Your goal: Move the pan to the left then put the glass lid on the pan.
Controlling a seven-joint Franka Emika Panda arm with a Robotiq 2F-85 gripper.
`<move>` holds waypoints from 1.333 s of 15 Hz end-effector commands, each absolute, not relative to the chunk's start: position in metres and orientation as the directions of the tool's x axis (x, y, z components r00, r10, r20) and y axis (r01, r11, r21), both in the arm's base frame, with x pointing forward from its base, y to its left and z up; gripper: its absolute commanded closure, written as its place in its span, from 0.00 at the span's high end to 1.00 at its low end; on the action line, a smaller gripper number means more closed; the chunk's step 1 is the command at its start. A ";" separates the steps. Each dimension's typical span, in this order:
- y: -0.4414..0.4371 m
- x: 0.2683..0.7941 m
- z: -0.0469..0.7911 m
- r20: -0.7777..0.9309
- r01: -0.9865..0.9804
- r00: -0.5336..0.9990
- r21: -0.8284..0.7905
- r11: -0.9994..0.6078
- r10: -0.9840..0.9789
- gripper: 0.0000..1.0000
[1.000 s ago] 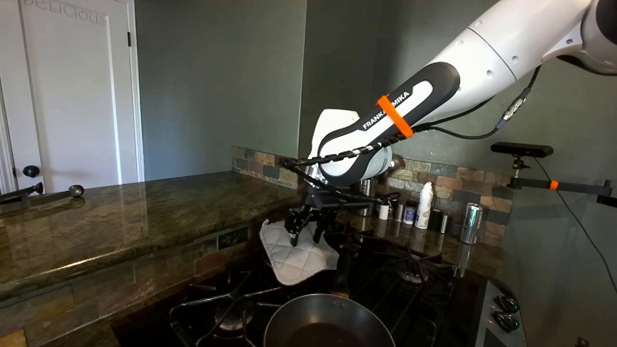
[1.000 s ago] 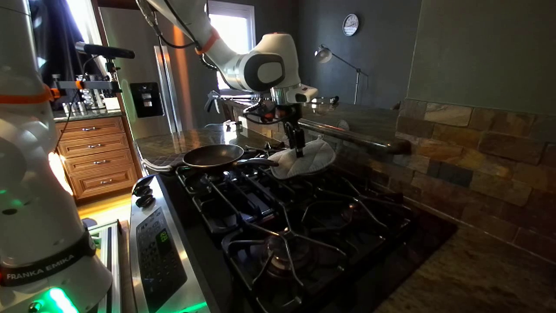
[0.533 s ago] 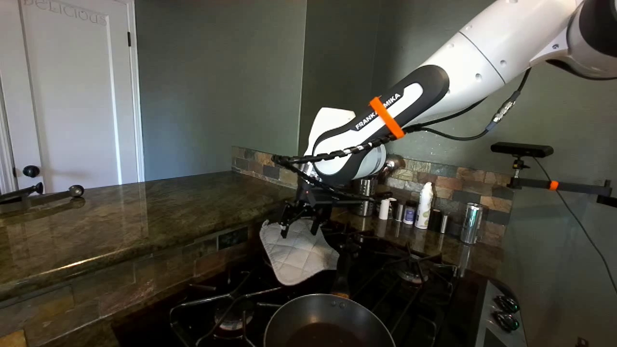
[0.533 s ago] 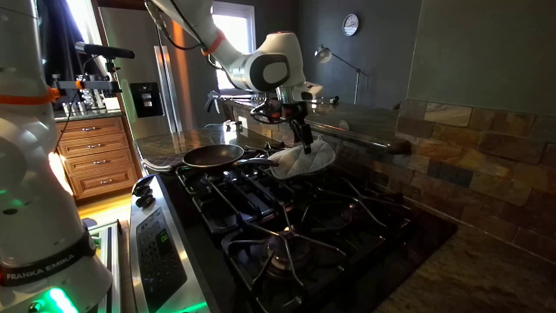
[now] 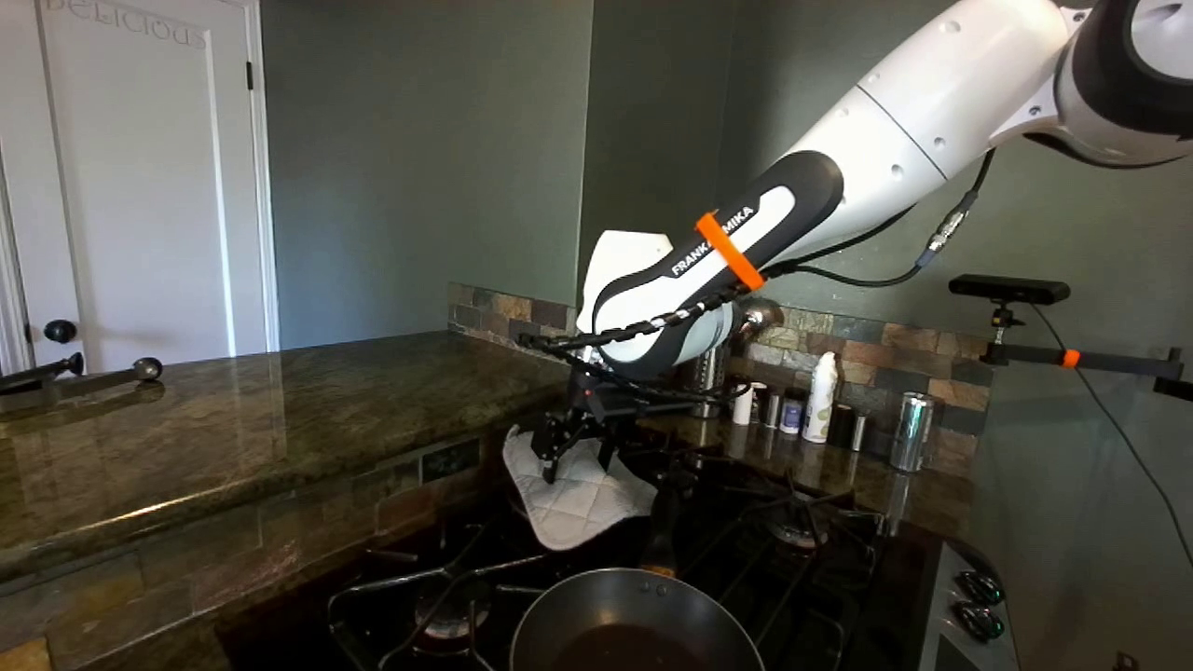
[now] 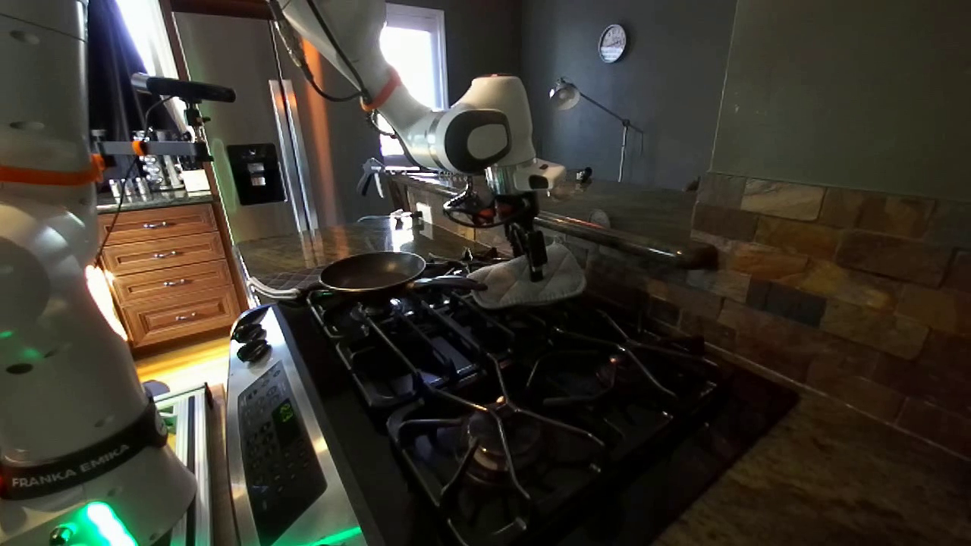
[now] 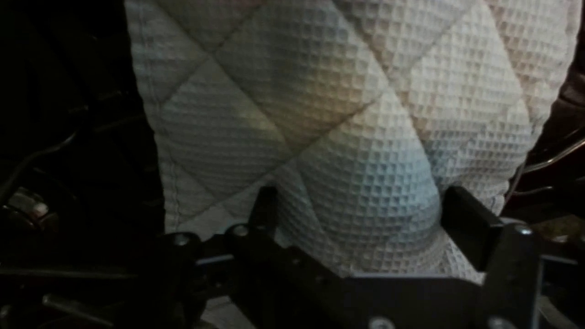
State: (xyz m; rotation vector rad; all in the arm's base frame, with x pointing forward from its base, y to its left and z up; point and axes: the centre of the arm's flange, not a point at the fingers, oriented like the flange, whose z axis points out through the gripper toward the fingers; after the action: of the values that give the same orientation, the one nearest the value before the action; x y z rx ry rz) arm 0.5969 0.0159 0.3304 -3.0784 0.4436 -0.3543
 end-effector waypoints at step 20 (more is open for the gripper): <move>-0.007 0.589 0.354 0.221 -0.305 0.928 -0.009 -0.952 -0.300 0.31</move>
State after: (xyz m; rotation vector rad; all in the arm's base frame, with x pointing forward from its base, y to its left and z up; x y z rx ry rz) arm 0.6024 0.0019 0.3442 -3.0939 0.4663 -0.3597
